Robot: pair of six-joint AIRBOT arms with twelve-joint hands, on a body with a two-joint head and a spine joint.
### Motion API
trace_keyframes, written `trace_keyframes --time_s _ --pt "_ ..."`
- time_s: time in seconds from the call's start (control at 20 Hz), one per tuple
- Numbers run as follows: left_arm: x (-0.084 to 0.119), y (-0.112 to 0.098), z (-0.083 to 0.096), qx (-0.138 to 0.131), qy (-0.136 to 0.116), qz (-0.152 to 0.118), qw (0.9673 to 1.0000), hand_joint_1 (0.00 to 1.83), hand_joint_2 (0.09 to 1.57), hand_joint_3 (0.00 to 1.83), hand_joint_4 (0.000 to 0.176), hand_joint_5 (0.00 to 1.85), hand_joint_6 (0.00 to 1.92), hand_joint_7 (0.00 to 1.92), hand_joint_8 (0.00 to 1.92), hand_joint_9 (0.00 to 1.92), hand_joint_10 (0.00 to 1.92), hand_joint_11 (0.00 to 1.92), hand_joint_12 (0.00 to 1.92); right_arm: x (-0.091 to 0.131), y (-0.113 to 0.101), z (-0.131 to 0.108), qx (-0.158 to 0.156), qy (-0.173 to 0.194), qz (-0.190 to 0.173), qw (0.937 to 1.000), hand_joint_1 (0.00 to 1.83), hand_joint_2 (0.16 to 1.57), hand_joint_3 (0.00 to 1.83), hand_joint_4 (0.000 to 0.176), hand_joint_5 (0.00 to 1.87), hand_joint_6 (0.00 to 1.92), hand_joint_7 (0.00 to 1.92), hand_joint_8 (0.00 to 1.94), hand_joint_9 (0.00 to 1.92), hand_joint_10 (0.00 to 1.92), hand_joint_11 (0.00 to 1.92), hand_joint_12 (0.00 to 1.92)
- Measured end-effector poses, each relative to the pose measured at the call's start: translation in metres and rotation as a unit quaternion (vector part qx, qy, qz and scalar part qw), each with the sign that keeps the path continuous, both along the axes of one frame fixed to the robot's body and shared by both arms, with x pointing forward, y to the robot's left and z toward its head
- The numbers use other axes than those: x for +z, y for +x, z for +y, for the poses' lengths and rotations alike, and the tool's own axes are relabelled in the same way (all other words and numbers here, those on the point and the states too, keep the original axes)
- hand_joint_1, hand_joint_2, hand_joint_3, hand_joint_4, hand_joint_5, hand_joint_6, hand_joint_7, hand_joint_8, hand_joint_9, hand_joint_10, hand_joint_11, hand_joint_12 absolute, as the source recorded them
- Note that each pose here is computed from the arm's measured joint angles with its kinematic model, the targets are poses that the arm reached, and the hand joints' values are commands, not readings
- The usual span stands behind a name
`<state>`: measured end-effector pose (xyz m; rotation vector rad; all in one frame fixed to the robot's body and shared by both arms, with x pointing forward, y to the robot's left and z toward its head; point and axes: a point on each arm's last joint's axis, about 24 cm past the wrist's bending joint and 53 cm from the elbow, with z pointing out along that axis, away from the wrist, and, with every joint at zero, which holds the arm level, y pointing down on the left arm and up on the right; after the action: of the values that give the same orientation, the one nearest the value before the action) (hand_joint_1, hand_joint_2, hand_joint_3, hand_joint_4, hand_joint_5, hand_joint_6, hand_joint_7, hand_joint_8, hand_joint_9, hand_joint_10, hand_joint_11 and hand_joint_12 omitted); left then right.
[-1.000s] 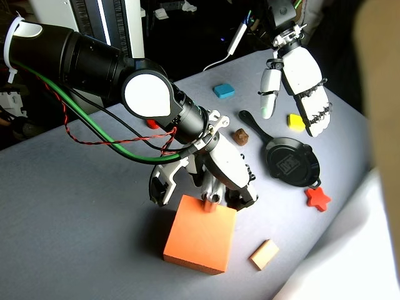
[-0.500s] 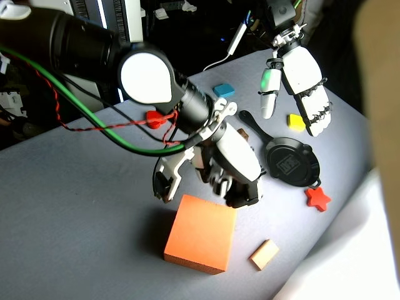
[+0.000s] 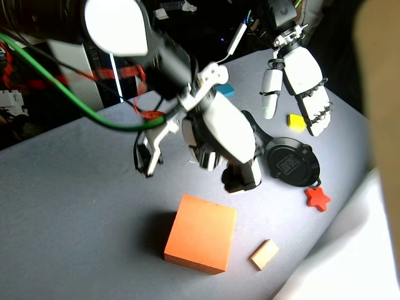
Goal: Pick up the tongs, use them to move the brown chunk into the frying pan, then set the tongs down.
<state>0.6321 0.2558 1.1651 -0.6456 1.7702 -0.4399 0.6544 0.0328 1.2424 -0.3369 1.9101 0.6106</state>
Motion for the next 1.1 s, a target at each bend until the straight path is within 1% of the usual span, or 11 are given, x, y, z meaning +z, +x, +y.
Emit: trace_keyframes --time_s 0.1,0.3,0.45,0.5,0.55,0.6,0.65,0.7,0.75,0.9,1.1 --pt "0.001 0.003 0.007 0.005 0.0 -0.001 1.0 0.0 1.21 0.0 0.0 0.06 0.0 0.1 0.0 0.07 0.0 0.0 0.28 -0.003 -0.008 -0.004 -0.028 0.013 0.018 0.9994 1.11 1.19 0.0 0.0 0.73 0.36 0.98 0.0 0.75 0.46 0.38 1.47" --pt "0.003 0.007 0.014 0.003 -0.002 -0.001 1.0 0.0 1.2 0.0 0.0 0.06 0.01 0.1 0.01 0.07 0.0 0.0 0.28 -0.011 -0.021 -0.001 -0.061 0.044 0.059 0.9955 1.12 1.18 0.0 0.0 0.76 0.35 0.99 0.01 0.77 0.46 0.41 1.46" --pt "0.006 0.013 0.018 0.0 -0.008 -0.002 1.0 0.0 1.21 0.0 0.0 0.07 0.01 0.11 0.01 0.07 0.01 0.0 0.28 -0.016 -0.021 -0.003 -0.108 0.081 0.077 0.9879 1.1 1.19 0.0 0.0 0.75 0.33 0.98 0.0 0.75 0.45 0.39 1.46" --pt "0.005 0.014 0.017 -0.004 -0.012 -0.001 0.9999 0.0 1.2 0.0 0.0 0.06 0.0 0.09 0.0 0.05 0.0 0.0 0.24 -0.019 -0.021 -0.002 -0.11 0.08 0.073 0.988 1.1 1.18 0.0 0.0 0.75 0.33 0.98 0.0 0.75 0.45 0.39 1.46" --pt "0.004 0.014 0.016 -0.006 -0.018 0.002 0.9998 0.0 1.2 0.0 0.0 0.07 0.0 0.1 0.01 0.06 0.01 0.0 0.27 -0.024 -0.022 0.002 -0.114 0.084 0.079 0.9867 1.1 1.18 0.0 0.0 0.75 0.33 0.98 0.0 0.75 0.45 0.38 1.47" --pt "0.005 0.015 0.017 -0.008 -0.016 -0.001 0.9998 0.0 1.2 0.0 0.0 0.06 0.0 0.09 0.0 0.06 0.0 0.0 0.25 -0.029 -0.023 0.004 -0.122 0.091 0.09 0.9842 1.11 1.18 0.0 0.0 0.74 0.32 0.97 0.0 0.74 0.46 0.37 1.49" --pt "0.007 0.017 0.018 -0.009 -0.013 -0.005 0.9999 0.0 1.2 0.0 0.0 0.06 0.0 0.09 0.0 0.06 0.0 0.0 0.27 -0.036 -0.025 0.006 -0.133 0.104 0.108 0.9797 1.1 1.19 0.0 0.0 0.75 0.32 0.97 0.0 0.74 0.46 0.37 1.49" --pt "0.008 0.018 0.021 -0.006 -0.012 -0.006 0.9999 0.0 1.2 0.0 0.0 0.06 0.0 0.09 0.0 0.06 0.0 0.0 0.28 -0.042 -0.028 0.01 -0.138 0.11 0.122 0.9767 1.11 1.18 0.0 0.0 0.75 0.32 0.97 0.0 0.74 0.46 0.37 1.49" --pt "0.008 0.019 0.022 -0.004 -0.013 -0.006 0.9999 0.0 1.2 0.0 0.0 0.06 0.0 0.1 0.0 0.07 0.0 0.0 0.3 -0.043 -0.03 0.013 -0.138 0.112 0.126 0.976 1.1 1.18 0.0 0.0 0.75 0.32 0.97 0.0 0.74 0.46 0.36 1.48" --pt "0.009 0.019 0.023 -0.002 -0.015 -0.008 0.9999 0.0 1.2 0.0 0.0 0.06 0.0 0.09 0.0 0.06 0.0 0.0 0.28 -0.045 -0.029 0.023 -0.128 0.108 0.119 0.9786 1.13 1.17 0.0 0.0 0.77 0.3 0.98 0.0 0.74 0.47 0.37 1.48" --pt "0.012 0.02 0.024 0.001 -0.016 -0.015 0.9998 0.0 1.19 0.0 0.0 0.06 0.0 0.1 0.0 0.07 0.0 0.0 0.28 -0.057 -0.03 0.035 -0.121 0.105 0.121 0.9796 1.11 1.17 0.0 0.0 0.77 0.29 0.98 0.0 0.74 0.46 0.37 1.47"
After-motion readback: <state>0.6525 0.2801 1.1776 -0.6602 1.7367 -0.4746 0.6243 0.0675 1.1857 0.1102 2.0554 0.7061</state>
